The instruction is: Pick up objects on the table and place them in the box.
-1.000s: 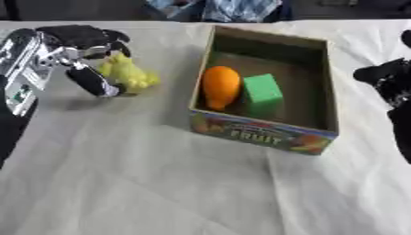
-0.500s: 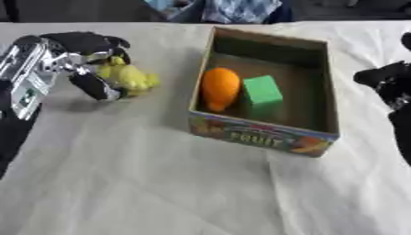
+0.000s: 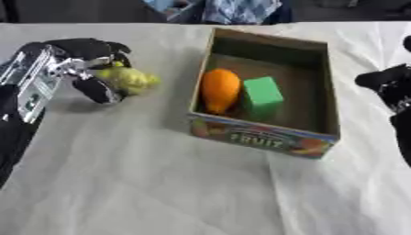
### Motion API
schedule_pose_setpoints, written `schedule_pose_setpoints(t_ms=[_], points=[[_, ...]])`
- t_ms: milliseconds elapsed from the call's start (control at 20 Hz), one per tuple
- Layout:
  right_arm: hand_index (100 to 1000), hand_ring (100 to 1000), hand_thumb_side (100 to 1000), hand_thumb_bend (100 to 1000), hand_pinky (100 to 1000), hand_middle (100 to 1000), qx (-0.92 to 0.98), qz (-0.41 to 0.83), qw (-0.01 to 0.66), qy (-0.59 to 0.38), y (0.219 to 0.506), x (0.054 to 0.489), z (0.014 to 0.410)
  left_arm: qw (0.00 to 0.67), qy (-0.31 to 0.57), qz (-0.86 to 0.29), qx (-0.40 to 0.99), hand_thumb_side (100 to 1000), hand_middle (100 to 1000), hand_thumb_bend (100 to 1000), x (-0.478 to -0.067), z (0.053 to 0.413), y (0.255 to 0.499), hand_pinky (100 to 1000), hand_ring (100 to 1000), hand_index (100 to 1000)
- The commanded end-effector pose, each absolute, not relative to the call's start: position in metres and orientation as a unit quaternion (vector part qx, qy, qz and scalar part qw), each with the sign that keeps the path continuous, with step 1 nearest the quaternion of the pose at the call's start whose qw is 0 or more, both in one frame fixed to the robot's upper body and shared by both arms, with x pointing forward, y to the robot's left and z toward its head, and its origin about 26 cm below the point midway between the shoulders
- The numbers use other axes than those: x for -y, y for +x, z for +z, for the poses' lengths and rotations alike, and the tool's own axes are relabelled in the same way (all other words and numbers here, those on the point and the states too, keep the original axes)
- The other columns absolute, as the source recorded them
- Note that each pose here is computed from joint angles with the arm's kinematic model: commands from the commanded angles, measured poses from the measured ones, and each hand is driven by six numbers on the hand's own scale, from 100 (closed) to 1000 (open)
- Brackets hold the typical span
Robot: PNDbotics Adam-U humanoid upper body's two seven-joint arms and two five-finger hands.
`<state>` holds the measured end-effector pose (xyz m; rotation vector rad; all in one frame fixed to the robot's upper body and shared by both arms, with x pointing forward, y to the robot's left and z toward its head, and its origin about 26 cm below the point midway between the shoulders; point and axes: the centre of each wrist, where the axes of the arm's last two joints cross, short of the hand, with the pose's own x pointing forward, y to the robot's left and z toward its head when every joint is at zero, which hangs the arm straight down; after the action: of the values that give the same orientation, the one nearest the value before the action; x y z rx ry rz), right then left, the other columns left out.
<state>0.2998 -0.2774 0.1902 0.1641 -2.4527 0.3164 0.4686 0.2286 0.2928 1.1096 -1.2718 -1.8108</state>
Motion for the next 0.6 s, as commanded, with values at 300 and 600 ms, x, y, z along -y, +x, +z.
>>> schedule_pose_setpoints(t_ms=[300,600], points=[[984,713,1000,364,801,570,0.938,0.13,0.314,0.062,0.2971,0.2756,0.1962,0.326,0.455,-0.658,0.504,366,1000,167,-0.2351,0.2979,0.47,532,721,790],[984,713,1000,366,801,569,0.938,0.13,0.315,0.062,0.297,0.2757,0.1958,0.324,0.466,-0.644,0.513,295,1000,100,-0.2348,0.2939,0.4714,465,656,746]])
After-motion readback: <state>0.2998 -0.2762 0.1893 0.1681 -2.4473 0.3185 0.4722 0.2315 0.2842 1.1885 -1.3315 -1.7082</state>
